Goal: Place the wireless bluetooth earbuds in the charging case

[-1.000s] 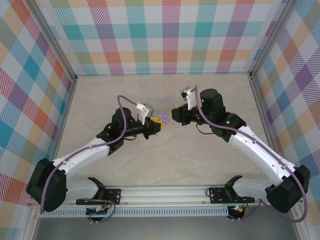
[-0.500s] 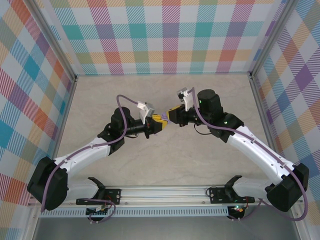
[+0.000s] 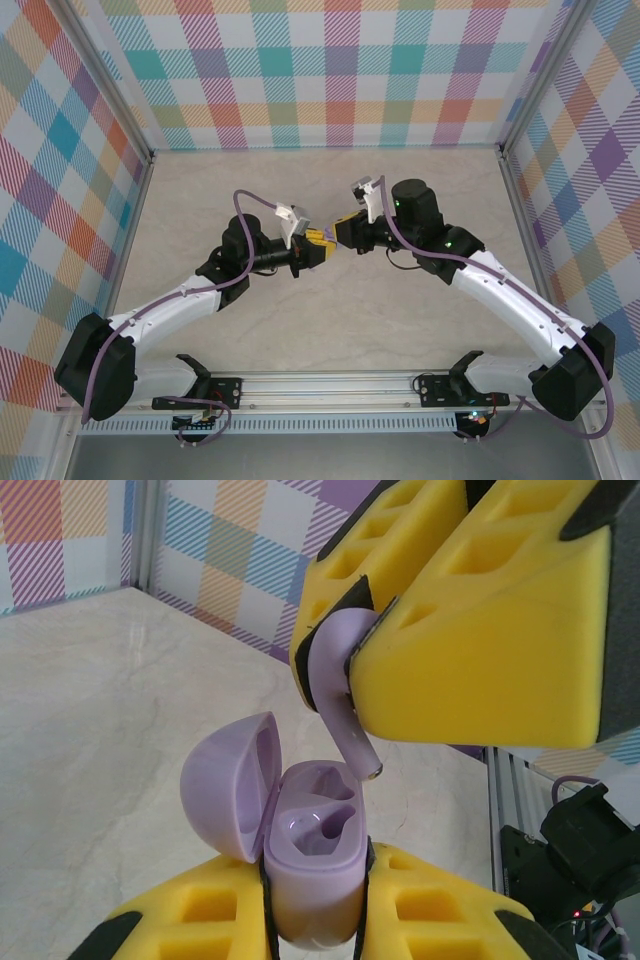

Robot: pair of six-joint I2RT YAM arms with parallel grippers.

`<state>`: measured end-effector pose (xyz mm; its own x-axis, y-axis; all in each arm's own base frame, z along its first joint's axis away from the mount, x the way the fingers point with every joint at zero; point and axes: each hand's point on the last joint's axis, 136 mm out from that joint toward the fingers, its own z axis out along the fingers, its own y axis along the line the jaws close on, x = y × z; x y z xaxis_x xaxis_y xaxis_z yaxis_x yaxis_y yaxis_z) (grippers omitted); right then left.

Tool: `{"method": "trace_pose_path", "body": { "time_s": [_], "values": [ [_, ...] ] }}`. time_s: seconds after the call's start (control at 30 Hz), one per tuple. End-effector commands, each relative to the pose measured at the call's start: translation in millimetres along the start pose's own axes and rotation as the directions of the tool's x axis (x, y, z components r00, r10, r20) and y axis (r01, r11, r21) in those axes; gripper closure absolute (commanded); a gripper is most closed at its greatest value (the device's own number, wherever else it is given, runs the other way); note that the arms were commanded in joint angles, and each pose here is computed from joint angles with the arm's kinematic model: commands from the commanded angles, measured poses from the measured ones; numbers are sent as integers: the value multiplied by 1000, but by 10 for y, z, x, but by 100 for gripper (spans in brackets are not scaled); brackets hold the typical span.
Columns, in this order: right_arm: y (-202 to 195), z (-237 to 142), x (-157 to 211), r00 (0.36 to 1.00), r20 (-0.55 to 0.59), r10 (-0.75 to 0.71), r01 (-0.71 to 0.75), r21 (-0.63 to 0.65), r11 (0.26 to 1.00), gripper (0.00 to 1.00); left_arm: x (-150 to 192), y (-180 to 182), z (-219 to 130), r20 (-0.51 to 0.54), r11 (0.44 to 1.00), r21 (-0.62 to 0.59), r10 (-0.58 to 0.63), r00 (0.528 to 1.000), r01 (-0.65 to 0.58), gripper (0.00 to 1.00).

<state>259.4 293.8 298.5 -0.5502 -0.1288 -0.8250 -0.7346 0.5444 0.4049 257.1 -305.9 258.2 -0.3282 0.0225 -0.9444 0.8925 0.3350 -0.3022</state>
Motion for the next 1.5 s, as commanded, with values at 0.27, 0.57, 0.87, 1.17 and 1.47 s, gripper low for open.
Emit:
{"method": "trace_pose_path", "body": {
  "time_s": [0.27,0.57,0.87,1.17,1.47],
  "values": [
    [31,26,-62,999,20,-46,46,-7,999,80,-175,-123,1,37,999,38,19,999,-20,90],
    [20,28,-50,999,19,-48,48,-1,999,80,-226,-94,11,41,1000,21,-21,999,20,90],
    [-8,45,-30,999,13,-49,48,8,999,80,-257,-86,32,36,999,21,-45,998,44,90],
    [-8,38,-15,999,6,-51,51,9,999,80,-256,-44,37,37,998,0,-58,998,58,90],
    [6,33,48,998,-21,-59,59,0,998,80,-262,-16,38,39,997,-17,-68,997,69,90]
  ]
}}
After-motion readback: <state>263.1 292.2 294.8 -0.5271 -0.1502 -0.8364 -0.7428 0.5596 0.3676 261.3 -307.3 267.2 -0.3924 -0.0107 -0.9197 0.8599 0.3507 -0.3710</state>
